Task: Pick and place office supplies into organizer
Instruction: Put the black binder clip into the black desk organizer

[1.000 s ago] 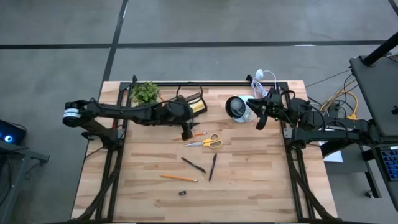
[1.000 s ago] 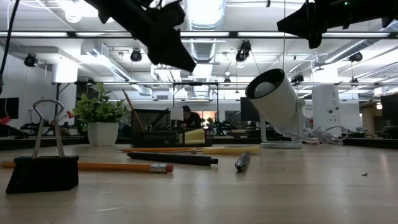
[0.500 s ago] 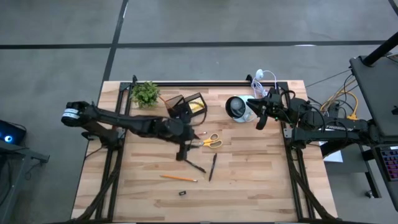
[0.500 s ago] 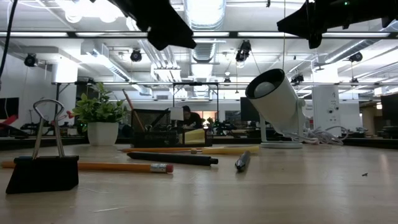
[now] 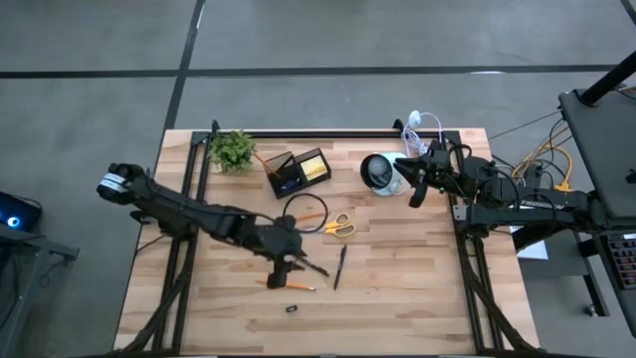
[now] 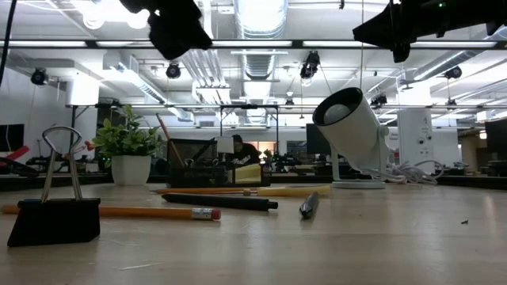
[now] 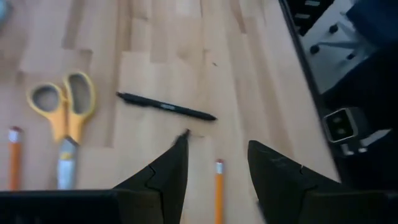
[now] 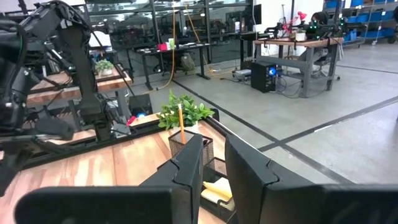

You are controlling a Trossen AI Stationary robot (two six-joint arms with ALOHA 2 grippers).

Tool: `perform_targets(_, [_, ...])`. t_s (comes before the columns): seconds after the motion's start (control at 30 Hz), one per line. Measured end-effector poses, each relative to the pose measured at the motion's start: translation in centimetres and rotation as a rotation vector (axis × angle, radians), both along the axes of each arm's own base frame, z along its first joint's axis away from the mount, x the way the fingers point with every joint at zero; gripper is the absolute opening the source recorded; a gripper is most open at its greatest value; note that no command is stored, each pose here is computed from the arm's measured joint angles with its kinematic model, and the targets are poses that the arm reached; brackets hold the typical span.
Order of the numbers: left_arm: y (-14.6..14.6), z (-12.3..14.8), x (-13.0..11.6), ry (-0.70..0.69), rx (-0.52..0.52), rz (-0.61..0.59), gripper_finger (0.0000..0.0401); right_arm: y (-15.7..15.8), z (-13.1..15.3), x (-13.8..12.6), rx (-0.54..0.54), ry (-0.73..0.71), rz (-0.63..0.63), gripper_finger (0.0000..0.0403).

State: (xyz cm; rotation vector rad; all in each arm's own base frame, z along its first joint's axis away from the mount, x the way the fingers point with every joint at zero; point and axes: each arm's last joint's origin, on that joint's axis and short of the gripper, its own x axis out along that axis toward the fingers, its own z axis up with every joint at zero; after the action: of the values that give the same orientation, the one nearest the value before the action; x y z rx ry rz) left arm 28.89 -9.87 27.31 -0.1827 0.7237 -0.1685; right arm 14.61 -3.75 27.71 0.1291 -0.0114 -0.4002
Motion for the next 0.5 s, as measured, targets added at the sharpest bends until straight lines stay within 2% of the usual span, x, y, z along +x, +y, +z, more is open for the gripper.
perform_targets(0.23, [-2.7, -0.2, -1.2, 0.055, -0.082, -0.013, 0.0151, 0.0, 0.0, 0.0, 0.0, 0.001, 0.0, 0.0059])
perform_targets(0.5, [-5.2, -1.5, -1.8, 0.178, -0.118, 0.002, 0.015, 0.0, 0.0, 0.0, -0.002, 0.004, 0.0, 0.0059])
